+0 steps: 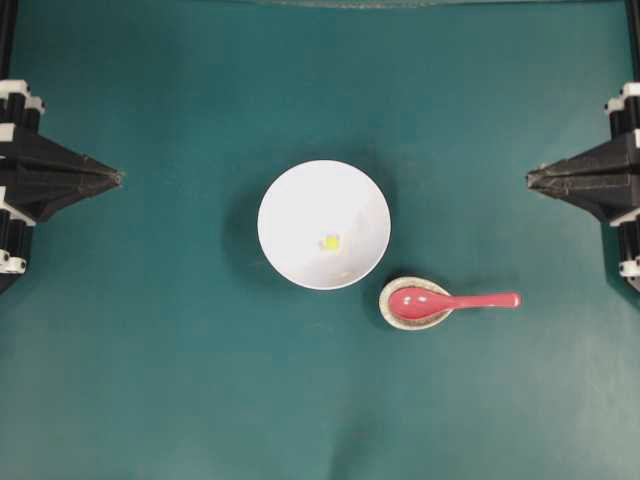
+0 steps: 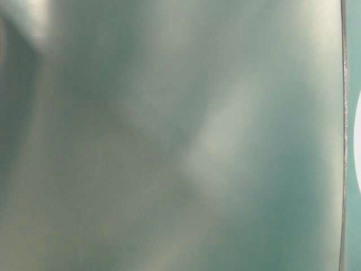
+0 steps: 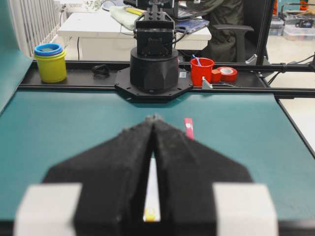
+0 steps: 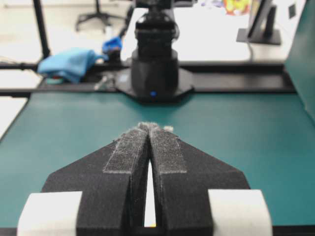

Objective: Scoop the yellow hexagonal prism block from the bowl with a spoon using the right arm.
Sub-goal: 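Move the right gripper left toward the red spoon handle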

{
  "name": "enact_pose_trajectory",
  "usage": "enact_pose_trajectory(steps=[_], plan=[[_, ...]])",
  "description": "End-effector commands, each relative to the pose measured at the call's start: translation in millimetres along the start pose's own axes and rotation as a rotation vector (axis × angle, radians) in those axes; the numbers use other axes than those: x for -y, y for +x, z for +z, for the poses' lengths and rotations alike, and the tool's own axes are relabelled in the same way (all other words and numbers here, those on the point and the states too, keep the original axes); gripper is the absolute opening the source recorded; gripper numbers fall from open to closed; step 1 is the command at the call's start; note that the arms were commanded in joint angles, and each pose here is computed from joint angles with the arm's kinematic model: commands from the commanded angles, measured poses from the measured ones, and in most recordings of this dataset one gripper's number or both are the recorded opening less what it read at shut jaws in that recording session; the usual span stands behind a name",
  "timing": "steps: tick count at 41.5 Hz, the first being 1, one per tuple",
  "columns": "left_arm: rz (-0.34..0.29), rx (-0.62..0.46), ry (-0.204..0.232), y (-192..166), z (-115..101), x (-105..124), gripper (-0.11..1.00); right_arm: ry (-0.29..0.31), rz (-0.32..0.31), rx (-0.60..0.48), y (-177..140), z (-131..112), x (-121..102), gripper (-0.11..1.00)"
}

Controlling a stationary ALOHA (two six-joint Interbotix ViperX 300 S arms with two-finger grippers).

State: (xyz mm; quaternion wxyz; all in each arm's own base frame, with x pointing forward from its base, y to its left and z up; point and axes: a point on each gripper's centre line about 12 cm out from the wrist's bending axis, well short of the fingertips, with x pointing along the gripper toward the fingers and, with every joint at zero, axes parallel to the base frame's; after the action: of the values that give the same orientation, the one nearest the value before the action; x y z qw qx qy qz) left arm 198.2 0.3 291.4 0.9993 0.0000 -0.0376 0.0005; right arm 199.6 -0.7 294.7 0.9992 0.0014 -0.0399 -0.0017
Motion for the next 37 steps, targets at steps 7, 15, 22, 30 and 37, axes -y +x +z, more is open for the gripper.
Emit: enact_pose_trajectory(steps=[7,15,22,30,37], plan=[[-0.003,0.0,0.012,2.5,4.7,0.3,0.0,0.001,-0.006,-0.067,10.3,-12.3,1.3,0.0],[-0.005,-0.002,0.027,2.7,4.4,0.5,0.0,0.008,0.013,-0.167,20.8,-38.0,-3.0,0.0],[-0.006,-0.006,0.025,2.7,3.9,0.8,0.0,0.014,0.056,-0.235,27.6,-55.3,-13.7,0.0],[-0.004,-0.023,0.027,2.1,2.7,0.5,0.0,0.022,0.104,-0.327,33.9,-78.6,-27.2,0.11],[-0.006,-0.034,0.027,1.5,1.3,0.8,0.0,0.044,0.116,-0.388,37.6,-102.3,-34.6,0.28]])
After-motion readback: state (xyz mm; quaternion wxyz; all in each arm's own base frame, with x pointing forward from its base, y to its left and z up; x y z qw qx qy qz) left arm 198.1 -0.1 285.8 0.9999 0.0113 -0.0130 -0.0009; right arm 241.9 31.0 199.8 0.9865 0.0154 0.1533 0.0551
